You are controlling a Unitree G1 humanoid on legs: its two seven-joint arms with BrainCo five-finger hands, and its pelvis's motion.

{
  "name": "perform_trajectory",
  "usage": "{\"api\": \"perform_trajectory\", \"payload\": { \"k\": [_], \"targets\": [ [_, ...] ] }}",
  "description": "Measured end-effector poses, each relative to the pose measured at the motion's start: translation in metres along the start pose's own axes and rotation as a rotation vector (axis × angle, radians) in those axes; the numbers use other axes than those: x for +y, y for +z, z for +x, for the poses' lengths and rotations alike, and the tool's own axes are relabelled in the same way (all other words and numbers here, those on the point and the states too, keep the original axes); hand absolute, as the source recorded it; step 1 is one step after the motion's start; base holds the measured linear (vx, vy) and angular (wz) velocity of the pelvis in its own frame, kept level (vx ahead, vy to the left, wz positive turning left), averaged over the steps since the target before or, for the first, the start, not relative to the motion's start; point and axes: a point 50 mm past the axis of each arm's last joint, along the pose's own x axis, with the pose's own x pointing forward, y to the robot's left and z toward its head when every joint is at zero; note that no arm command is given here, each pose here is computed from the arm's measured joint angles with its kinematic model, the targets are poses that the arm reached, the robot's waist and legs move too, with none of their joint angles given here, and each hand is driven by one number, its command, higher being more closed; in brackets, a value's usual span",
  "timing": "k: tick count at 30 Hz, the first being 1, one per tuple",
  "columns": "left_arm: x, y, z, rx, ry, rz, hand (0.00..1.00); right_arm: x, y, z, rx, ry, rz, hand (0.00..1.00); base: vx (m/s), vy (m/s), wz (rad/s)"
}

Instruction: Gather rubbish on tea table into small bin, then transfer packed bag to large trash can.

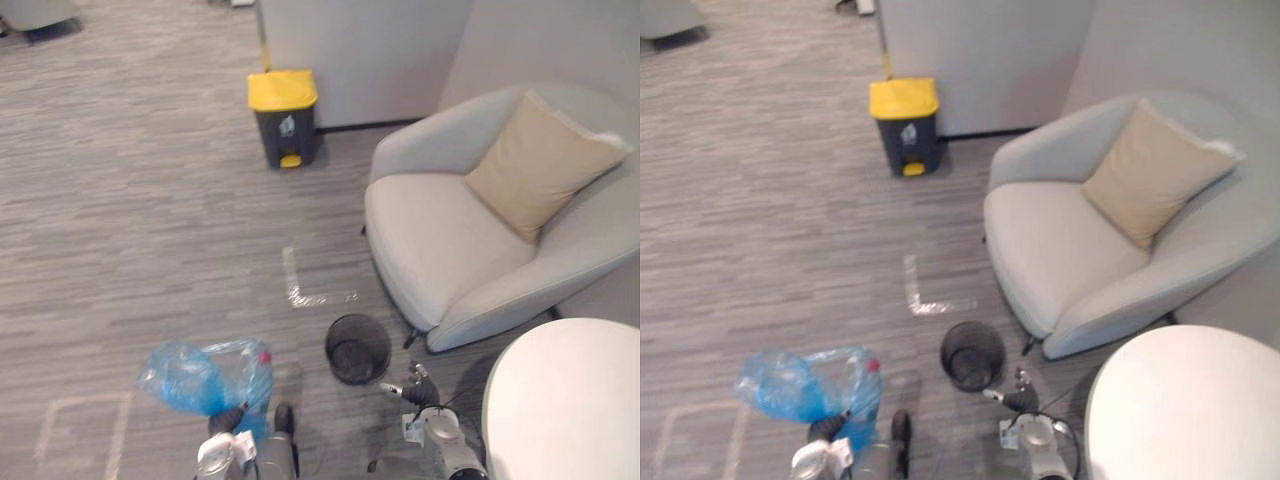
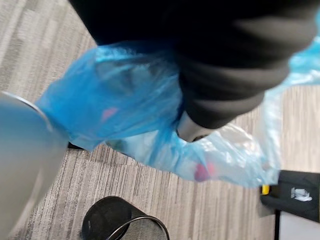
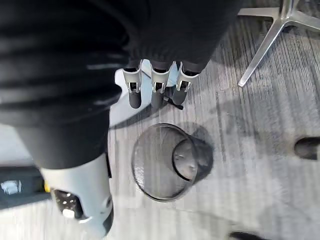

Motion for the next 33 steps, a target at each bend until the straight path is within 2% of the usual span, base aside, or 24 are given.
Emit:
{"api": "perform_trajectory", "payload": {
  "k": [8, 12, 19, 27, 33],
  "targets": [
    [-0.015, 0.016, 0.004, -0.054, -0.065, 0.028, 1.00, -0.005, -0.009, -0.005, 0.025, -0.044, 0.047, 0.00, -0.16, 0.038, 0.98],
    [0.005, -0.002, 0.002, 0.011, -0.054, 0.123, 1.00, 0.008, -0.013, -0.004, 0.066, -0.021, 0.077, 0.00, -0.06, 0.153, 0.23],
    [0.018, -0.009, 0.000, 0.035, -0.023, 0.133, 1.00, 0.006, -0.019, -0.002, 0.109, -0.026, 0.066, 0.00, -0.03, 0.123, 0.17],
    [0.033, 0.000, 0.004, 0.021, 0.013, 0.158, 1.00, 0.005, -0.017, -0.001, 0.101, -0.032, 0.080, 0.00, 0.21, 0.070, 0.44],
    [0.022, 0.005, 0.009, 0.017, -0.004, 0.134, 1.00, -0.003, -0.023, -0.002, 0.126, -0.065, 0.105, 0.00, 0.49, -0.090, 0.40]
  ]
}}
